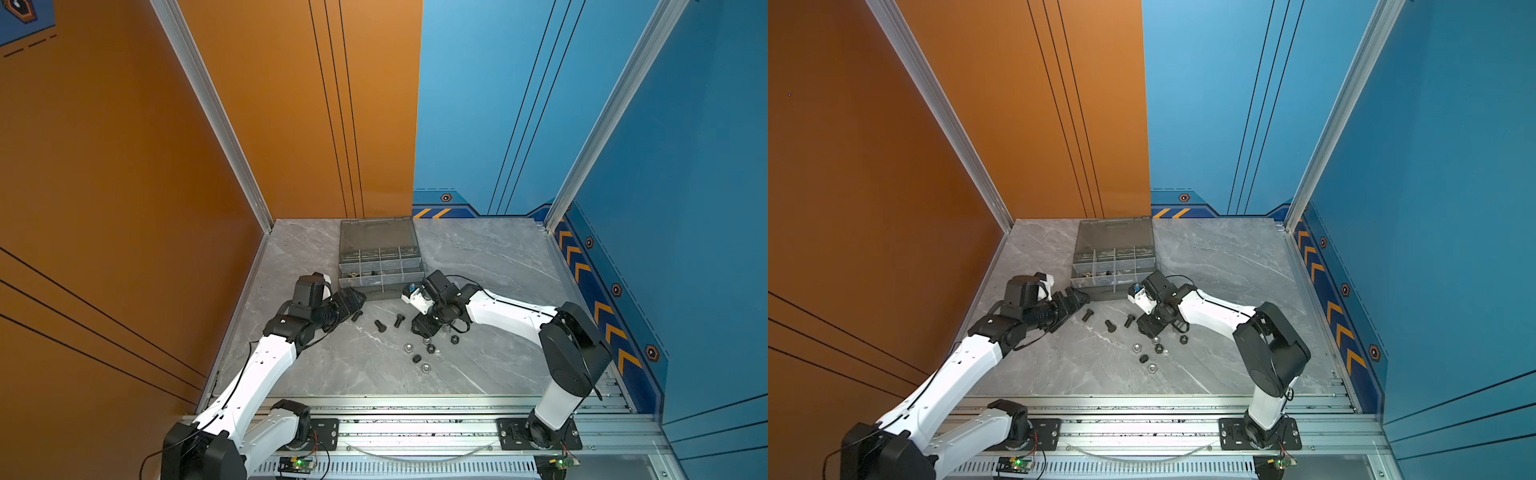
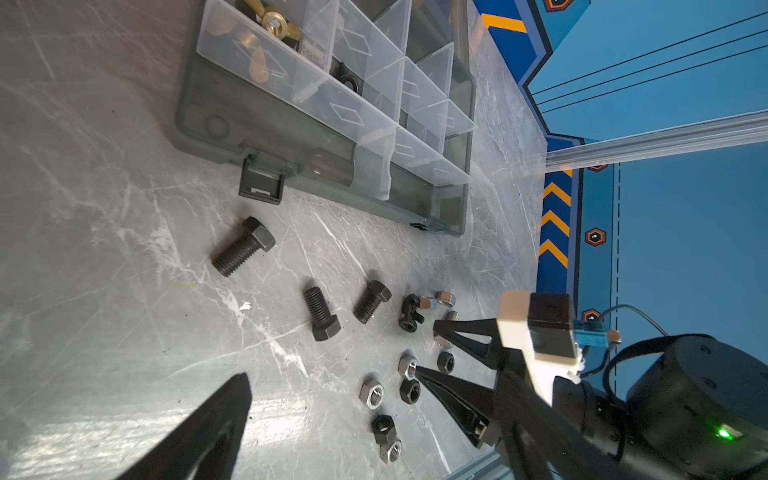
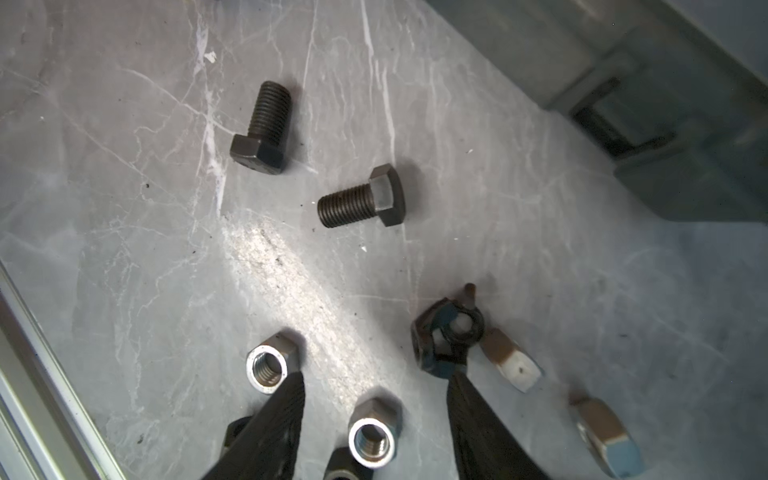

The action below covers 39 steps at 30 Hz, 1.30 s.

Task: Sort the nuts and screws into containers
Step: 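Lower the right gripper onto a black wing nut and close it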

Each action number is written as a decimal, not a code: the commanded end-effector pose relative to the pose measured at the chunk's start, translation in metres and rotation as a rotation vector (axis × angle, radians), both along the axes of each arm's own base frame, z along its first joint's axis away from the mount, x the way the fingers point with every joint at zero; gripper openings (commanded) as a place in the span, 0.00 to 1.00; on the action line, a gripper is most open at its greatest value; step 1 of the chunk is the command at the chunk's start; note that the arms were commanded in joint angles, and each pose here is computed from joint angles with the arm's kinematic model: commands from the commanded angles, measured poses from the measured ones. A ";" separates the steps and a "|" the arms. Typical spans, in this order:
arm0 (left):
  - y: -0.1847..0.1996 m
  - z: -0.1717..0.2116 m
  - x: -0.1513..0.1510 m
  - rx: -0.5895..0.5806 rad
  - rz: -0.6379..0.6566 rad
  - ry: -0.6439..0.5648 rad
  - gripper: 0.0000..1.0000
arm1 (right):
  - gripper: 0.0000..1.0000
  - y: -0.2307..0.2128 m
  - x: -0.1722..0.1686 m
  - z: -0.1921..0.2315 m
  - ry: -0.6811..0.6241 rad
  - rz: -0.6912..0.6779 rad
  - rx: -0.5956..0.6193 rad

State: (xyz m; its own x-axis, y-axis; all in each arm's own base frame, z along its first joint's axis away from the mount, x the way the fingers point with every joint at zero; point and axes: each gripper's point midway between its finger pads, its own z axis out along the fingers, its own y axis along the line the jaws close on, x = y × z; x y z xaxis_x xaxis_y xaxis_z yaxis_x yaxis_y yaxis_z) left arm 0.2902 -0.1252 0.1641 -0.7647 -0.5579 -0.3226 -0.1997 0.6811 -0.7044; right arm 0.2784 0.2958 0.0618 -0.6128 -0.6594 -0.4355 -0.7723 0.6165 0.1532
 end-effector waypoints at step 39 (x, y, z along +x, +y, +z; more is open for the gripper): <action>0.005 -0.009 -0.004 -0.004 0.000 0.028 0.98 | 0.40 -0.008 0.011 -0.038 0.036 -0.028 -0.141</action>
State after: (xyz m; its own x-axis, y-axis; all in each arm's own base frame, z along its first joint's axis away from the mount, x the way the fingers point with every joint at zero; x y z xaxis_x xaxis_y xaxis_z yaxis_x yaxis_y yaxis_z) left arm 0.2901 -0.1213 0.1606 -0.7626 -0.5668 -0.3116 -0.2136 0.6754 -0.7058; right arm 0.2862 0.2908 0.0281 -0.6292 -0.6987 -0.3404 -0.7636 0.6374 0.1032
